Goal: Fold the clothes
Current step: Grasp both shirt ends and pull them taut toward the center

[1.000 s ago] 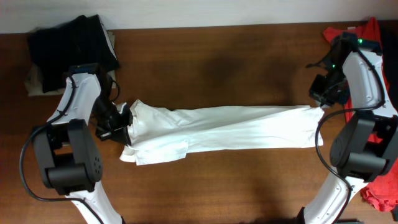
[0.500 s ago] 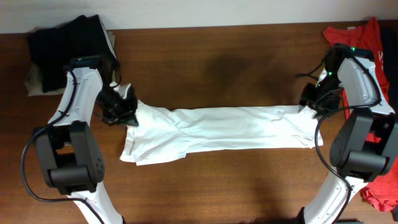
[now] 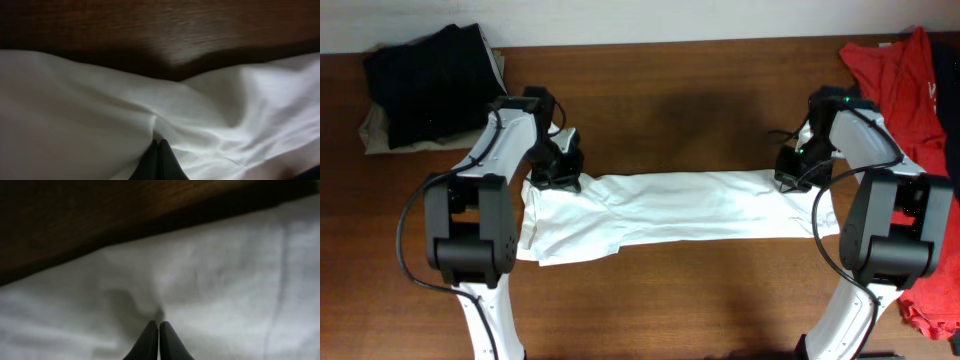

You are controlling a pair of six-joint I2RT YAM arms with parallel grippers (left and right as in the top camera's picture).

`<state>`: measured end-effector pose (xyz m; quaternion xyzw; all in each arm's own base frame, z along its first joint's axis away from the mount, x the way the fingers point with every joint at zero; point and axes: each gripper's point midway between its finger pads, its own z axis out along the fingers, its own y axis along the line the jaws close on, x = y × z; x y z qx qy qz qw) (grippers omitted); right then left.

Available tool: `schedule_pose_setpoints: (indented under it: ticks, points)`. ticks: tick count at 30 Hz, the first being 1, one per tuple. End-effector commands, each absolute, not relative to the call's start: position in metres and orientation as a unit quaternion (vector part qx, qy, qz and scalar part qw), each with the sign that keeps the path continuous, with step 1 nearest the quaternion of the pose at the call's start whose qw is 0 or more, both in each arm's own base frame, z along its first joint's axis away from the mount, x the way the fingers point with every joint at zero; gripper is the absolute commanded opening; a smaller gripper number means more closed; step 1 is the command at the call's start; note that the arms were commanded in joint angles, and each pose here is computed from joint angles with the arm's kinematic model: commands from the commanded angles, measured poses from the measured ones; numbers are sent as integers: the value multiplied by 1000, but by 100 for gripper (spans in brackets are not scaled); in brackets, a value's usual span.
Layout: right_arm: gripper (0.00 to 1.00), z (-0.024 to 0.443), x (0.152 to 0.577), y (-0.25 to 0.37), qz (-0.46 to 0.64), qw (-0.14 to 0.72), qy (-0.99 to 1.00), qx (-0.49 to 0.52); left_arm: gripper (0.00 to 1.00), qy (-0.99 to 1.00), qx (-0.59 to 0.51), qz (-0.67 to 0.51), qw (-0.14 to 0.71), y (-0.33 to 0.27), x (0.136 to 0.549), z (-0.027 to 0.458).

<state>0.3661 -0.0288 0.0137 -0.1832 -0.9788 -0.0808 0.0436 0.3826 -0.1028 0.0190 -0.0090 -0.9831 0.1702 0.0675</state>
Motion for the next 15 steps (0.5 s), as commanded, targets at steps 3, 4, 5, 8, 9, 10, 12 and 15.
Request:
schedule_pose_setpoints:
  ticks: [3,4,5,8,9,10,12,15]
  points:
    - [8,-9,360,-29,-74,30,-980,-184,1,-995,41,53,70,-61,383,7]
    - [8,-10,359,-33,-62,29,-980,-186,1,-995,44,49,70,-56,383,4]
    - [8,-11,359,-34,-57,29,-980,-186,1,-995,49,48,70,-52,381,-1]
    - [8,-11,358,-42,-35,28,-982,-186,1,-993,74,49,81,-33,367,-25]
    - [8,-11,358,-43,-32,28,-982,-186,1,-992,82,52,84,-28,362,-32]
    - [9,-11,357,-43,-32,28,-982,-186,0,-991,87,58,86,-26,359,-36]
    - [8,-11,358,-43,-32,28,-982,-186,1,-989,100,63,93,-19,351,-45]
    - [9,-10,360,-43,-32,25,-982,-185,1,-986,134,32,89,18,350,-47]
